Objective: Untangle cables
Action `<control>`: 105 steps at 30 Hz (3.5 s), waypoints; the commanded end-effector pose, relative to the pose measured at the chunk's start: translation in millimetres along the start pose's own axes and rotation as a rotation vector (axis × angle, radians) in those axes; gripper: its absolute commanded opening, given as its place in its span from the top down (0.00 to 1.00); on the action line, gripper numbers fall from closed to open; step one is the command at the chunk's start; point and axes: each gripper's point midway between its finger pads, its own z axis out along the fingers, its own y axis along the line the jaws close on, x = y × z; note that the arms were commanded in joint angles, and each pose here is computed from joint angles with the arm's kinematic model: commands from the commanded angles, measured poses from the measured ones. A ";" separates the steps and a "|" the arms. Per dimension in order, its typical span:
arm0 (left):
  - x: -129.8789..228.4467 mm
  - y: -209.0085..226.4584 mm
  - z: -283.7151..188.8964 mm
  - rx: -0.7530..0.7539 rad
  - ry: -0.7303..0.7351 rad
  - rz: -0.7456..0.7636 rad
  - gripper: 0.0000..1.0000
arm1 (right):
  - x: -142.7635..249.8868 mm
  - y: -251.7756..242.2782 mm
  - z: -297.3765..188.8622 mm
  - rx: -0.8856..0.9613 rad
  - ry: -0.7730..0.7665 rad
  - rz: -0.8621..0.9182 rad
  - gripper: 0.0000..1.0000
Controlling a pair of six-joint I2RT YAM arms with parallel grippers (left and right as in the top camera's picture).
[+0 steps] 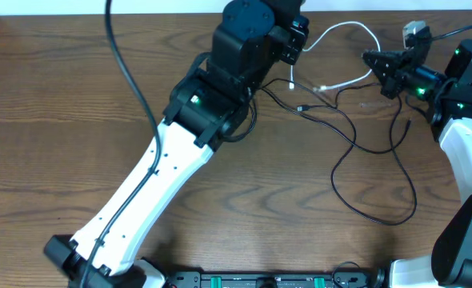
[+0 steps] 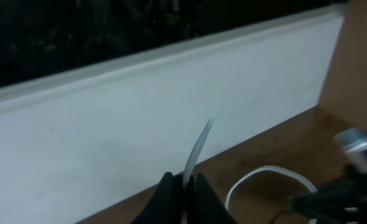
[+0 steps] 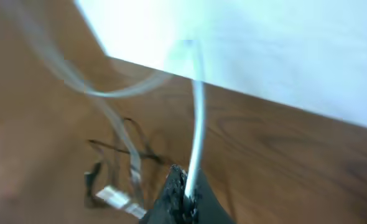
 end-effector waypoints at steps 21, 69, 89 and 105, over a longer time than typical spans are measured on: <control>35.0 -60.0 10.3 0.249 0.125 -0.158 0.92 | -39.4 140.7 46.2 -0.477 -0.128 -0.370 0.99; 42.7 -79.2 5.3 0.234 0.158 -0.159 0.92 | -45.9 149.8 53.3 -0.468 -0.164 -0.438 0.84; 43.6 -16.5 13.2 -0.058 0.137 -0.167 0.92 | -46.5 148.2 53.7 -0.458 -0.165 -0.436 0.77; 53.0 -70.9 5.6 0.220 0.204 -0.197 0.92 | -51.5 137.7 58.6 -0.384 -0.179 -0.442 0.64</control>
